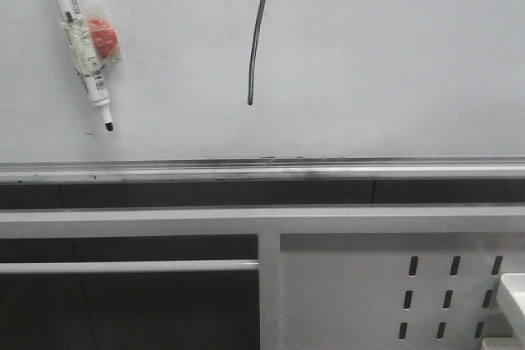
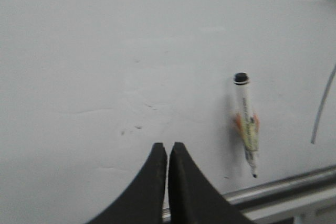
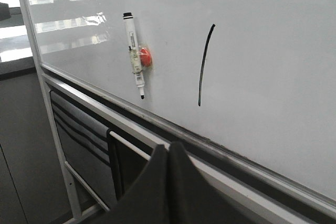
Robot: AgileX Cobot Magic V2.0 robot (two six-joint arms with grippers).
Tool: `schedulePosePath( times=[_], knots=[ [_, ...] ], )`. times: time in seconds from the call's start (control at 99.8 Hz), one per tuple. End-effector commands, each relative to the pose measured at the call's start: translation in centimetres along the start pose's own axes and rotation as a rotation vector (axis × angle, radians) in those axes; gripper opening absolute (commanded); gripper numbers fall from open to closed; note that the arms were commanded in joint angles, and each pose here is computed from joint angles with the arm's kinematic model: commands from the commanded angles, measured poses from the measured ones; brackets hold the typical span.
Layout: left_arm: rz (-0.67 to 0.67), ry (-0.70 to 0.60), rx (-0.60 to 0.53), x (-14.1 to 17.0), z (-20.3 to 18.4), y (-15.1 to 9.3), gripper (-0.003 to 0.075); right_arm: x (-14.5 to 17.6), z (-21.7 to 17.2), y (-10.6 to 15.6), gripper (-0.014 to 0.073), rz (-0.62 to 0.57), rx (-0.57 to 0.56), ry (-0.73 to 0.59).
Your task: Write number 1 on whiteboard
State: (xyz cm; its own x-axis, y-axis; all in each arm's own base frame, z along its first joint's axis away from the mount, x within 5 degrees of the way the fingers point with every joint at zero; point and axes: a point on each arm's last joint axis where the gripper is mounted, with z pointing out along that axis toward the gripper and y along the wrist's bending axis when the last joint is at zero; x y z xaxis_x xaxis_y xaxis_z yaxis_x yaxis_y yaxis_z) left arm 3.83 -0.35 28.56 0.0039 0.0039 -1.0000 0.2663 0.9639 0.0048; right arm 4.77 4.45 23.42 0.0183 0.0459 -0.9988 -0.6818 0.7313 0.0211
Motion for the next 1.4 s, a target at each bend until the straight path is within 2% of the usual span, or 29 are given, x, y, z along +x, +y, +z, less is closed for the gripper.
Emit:
schedulePosePath(
  times=[0.0,0.17,0.341,0.471,0.601,0.651,0.681,0.842,0.892,1.393],
  knots=[
    [-0.064,-0.095,-0.066,-0.6,0.2,-0.1,-0.0020,-1.2,0.0,-0.3,-0.0069,-0.005,0.038,-0.056],
    [-0.081,-0.041,-0.271,1.3,0.6,0.8,-0.0020,-1.2,0.0,-0.3,-0.0069,-0.005,0.038,-0.056],
    [-0.093,-0.012,-0.367,3.4,1.0,1.3,-0.0020,-1.2,0.0,-0.3,-0.0069,-0.005,0.038,-0.056],
    [-0.098,-0.011,-0.336,6.0,0.7,1.1,-0.0020,-1.2,0.0,-0.3,-0.0069,-0.005,0.038,-0.056],
    [-0.093,0.086,-0.264,9.5,1.5,0.7,-0.0020,-1.1,0.0,-0.3,-0.0069,-0.005,0.034,-0.050],
    [-0.099,0.094,-0.249,10.2,1.6,0.7,-0.0020,-1.1,0.0,-0.3,-0.0069,-0.005,0.034,-0.049],
    [-0.089,0.143,-0.246,10.4,1.5,0.6,-0.0020,-1.1,0.0,-0.3,-0.0069,-0.005,0.035,-0.049],
    [0.010,0.185,-0.189,10.7,1.5,0.3,-0.0020,-1.0,0.0,-0.3,-0.0069,-0.005,0.034,-0.048],
    [0.005,0.215,-0.187,11.0,1.5,0.3,-0.0020,-1.0,0.0,-0.3,-0.0069,-0.005,0.034,-0.048],
    [0.020,0.217,-0.190,11.0,1.5,0.4,-0.0020,-1.0,0.0,-0.3,-0.0069,-0.005,0.034,-0.048]
  ],
)
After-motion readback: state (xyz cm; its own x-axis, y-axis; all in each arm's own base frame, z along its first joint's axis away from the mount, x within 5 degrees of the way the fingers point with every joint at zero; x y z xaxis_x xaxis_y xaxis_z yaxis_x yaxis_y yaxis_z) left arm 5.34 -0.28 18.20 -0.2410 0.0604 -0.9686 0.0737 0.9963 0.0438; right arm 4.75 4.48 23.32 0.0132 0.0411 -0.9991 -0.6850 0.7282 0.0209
